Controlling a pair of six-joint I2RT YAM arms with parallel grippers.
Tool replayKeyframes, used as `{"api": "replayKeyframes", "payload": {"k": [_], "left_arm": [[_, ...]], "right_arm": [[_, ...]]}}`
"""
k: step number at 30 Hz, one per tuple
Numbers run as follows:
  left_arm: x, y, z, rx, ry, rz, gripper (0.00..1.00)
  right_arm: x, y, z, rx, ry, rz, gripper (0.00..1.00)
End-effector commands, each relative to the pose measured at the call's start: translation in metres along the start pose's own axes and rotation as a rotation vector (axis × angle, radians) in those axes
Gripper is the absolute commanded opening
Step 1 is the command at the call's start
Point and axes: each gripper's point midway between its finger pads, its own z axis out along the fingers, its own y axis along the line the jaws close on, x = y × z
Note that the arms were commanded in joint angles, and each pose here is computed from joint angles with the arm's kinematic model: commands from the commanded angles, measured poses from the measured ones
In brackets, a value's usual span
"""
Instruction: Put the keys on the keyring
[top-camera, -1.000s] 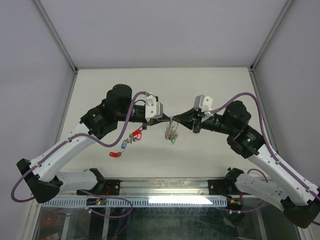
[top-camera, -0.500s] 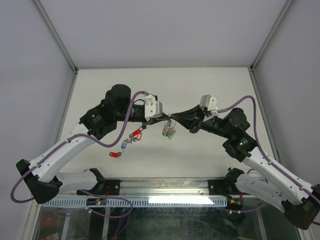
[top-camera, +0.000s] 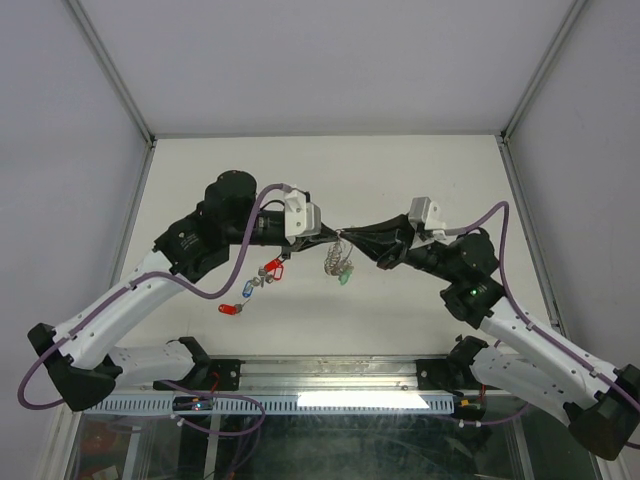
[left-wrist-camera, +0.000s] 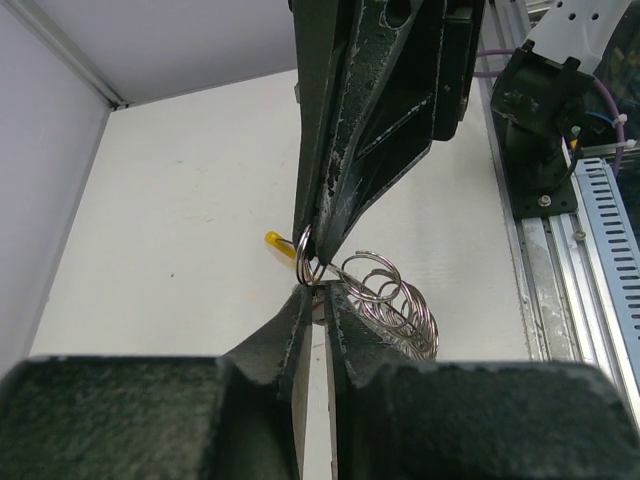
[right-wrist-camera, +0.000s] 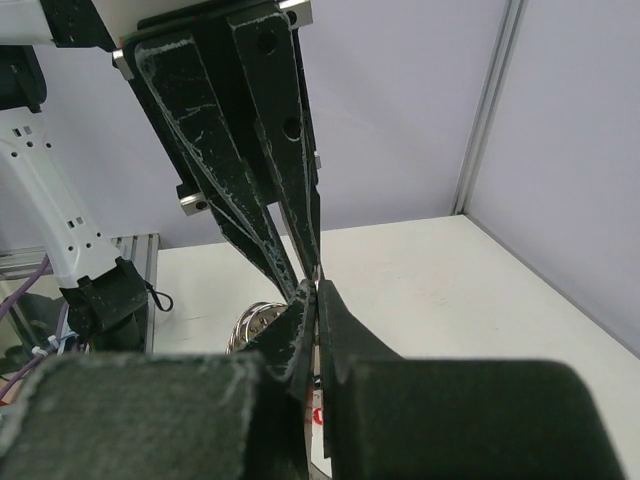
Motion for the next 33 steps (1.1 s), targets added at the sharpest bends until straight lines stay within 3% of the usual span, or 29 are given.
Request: {"api": "replayKeyframes", "payload": {"k": [1,16,28,33], "left_arm": [[-0.038,0.002,-0.016,-0.049,-0.109,0.054,0.12],[-0.061,-0.017,-0.018,0.045,-0.222,0.036,0.26],[-0.053,-0.021,-0.008,0.093,-0.226,0.010,0.28],[-0.050,-0.021,-0.005,0.099,-0.224,0.004,0.24]], "right_arm": [[-0.046,0.010,-0.002,-0.038,-0.121,-0.122,0.00],[-0.061,0.031,-0.007,-0.149,-0.101,-0.179,0.00],[-0.068,0.035,-0.007,-0.166,-0.121,-0.174,0.00],[-0.070,0.037,-0.006,-0.179,-0.125,-0.167,0.00]]}}
